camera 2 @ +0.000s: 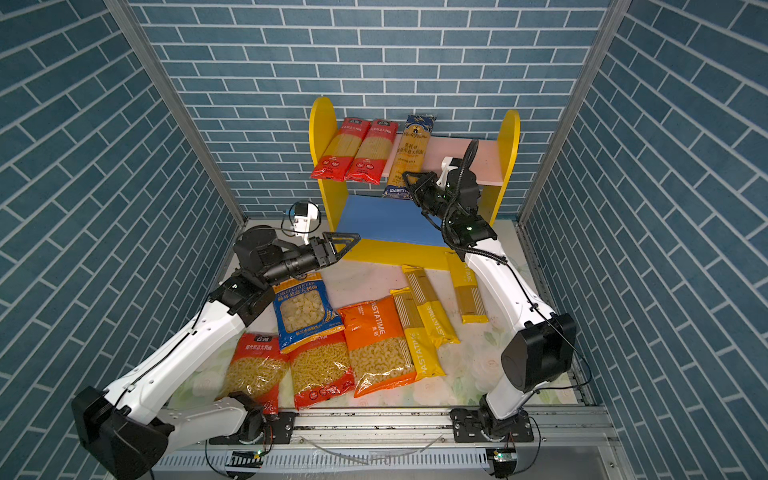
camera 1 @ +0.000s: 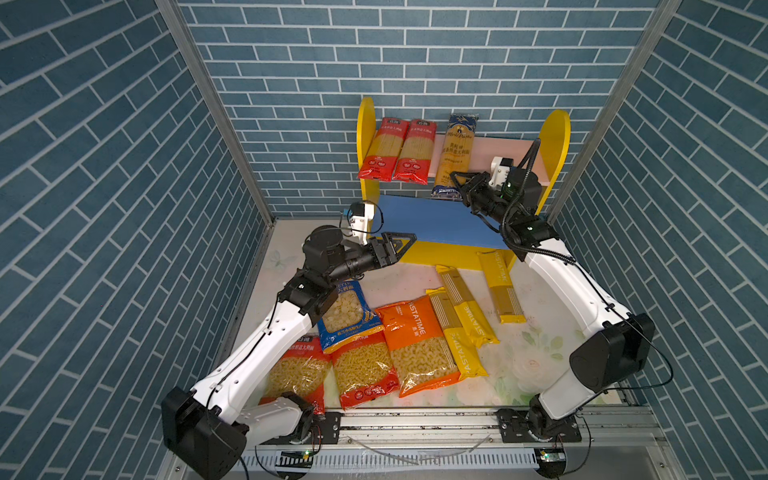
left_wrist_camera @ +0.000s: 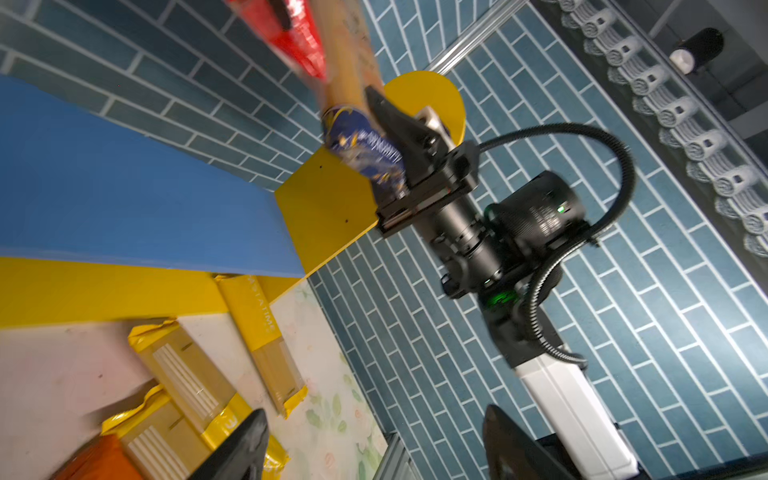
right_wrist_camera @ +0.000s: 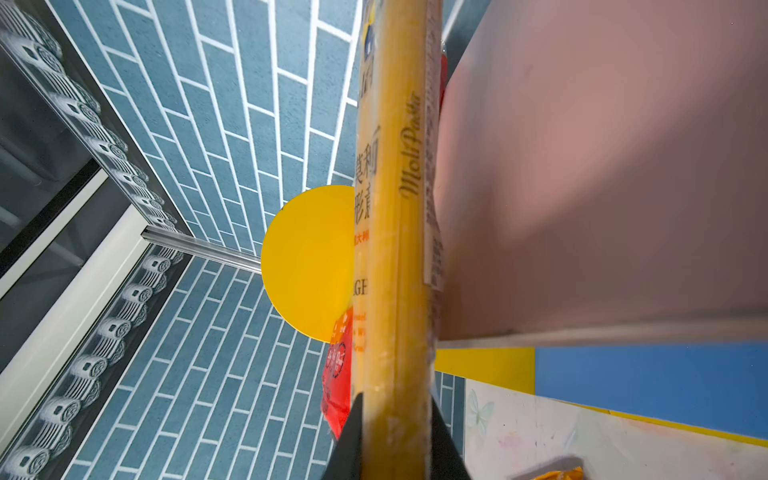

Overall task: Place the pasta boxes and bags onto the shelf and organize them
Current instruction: 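Raise the Molti Pasta pack onto the pink board beside the red packs, then open the right gripper, leaving the Molti Pasta pack standing on the board, then lower both grippers toward the tan-and-yellow spaghetti packs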

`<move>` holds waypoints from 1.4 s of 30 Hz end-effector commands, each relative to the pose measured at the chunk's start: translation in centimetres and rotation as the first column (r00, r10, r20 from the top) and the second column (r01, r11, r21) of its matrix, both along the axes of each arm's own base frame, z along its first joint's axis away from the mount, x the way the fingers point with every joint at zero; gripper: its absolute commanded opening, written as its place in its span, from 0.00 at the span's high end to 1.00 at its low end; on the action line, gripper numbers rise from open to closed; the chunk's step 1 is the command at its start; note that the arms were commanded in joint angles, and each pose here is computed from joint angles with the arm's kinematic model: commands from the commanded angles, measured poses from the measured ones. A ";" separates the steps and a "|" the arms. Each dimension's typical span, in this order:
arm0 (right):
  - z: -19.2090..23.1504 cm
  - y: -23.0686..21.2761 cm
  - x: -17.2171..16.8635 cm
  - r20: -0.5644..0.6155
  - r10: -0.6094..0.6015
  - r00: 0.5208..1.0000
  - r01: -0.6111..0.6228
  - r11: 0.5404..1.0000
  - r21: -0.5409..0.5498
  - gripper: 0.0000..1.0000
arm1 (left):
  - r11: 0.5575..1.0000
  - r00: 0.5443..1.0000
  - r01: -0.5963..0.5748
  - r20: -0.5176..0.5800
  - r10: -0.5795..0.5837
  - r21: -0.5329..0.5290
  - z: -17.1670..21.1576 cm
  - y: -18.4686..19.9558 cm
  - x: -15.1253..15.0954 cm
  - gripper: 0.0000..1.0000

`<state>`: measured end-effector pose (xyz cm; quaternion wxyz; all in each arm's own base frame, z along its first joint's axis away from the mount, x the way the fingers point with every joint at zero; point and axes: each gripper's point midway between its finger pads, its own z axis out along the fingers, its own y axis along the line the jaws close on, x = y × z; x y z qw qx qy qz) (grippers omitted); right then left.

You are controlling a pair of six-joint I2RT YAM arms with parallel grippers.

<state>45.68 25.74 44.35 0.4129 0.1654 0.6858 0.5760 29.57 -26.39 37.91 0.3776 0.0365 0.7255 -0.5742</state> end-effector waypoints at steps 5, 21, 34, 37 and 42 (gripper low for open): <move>6.9 -0.5 0.9 0.139 -0.052 0.989 0.035 0.992 0.124 1.00 | 0.998 0.998 -0.054 -0.043 0.055 0.021 -3.4 2.0 -1.7 0.18; 7.2 0.3 0.6 0.126 0.004 0.992 -0.010 0.999 0.050 0.53 | 0.998 0.994 -0.066 -0.084 0.065 -0.001 -5.4 2.1 -1.8 0.18; 2.7 -2.0 -4.6 0.060 0.047 0.997 -0.040 0.993 -0.113 0.33 | 0.996 0.989 -0.077 -0.122 0.081 0.038 -7.7 2.3 -1.8 0.18; 0.4 -2.8 -6.5 0.030 0.051 0.998 -0.047 0.989 -0.139 0.33 | 0.991 0.989 -0.085 -0.114 0.097 0.103 -8.7 2.4 -2.2 0.18; -3.3 -4.5 -10.4 0.000 0.050 0.999 -0.049 0.979 -0.196 0.34 | 0.961 0.993 -0.054 -0.085 0.080 0.271 -11.4 0.6 -3.8 0.18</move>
